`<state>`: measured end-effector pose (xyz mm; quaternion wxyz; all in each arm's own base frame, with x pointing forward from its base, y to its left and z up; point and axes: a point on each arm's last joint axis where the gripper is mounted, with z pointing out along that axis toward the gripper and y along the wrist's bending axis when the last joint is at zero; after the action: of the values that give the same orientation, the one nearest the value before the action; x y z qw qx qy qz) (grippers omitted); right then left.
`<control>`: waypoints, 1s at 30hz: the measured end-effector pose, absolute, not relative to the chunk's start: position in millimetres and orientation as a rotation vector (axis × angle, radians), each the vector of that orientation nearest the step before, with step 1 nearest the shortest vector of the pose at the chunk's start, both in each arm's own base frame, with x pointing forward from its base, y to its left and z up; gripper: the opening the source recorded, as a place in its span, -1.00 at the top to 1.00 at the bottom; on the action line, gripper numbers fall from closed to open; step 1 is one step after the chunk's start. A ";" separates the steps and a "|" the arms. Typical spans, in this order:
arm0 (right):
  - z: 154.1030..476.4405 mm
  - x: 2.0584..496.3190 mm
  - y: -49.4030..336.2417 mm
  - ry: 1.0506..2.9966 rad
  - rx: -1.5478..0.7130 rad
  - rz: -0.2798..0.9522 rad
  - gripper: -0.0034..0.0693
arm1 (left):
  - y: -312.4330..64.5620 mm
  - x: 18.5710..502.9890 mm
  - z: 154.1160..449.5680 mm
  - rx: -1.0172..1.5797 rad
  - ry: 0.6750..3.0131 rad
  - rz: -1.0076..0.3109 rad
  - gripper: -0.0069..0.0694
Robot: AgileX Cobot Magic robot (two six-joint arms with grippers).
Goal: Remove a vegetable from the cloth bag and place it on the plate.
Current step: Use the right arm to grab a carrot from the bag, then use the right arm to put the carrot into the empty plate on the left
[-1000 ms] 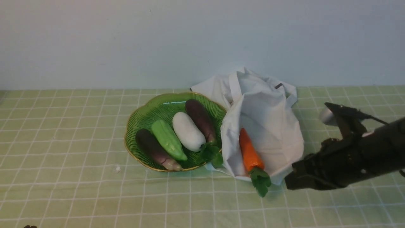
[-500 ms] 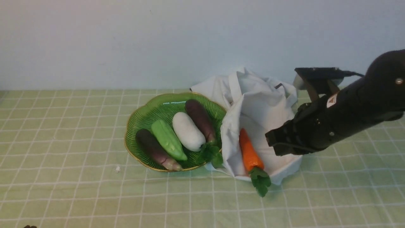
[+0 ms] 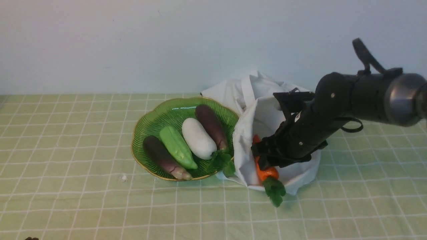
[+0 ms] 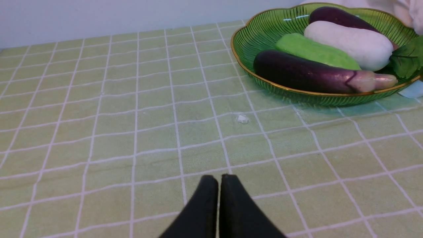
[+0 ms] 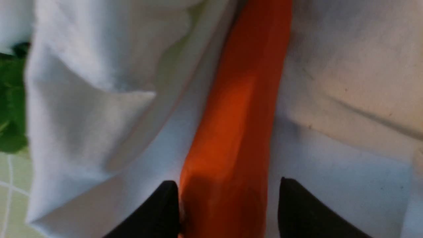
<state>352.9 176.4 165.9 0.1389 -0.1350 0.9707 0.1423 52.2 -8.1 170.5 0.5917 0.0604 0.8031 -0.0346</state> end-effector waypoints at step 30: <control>297.8 313.3 202.9 2.620 -0.374 0.364 0.06 | -8.1 52.2 170.5 0.141 1.868 -0.081 0.83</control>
<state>313.3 202.9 297.8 0.2328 -0.1361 0.9538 0.1326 52.2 -8.1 170.5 0.5917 0.0604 0.8031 -0.0346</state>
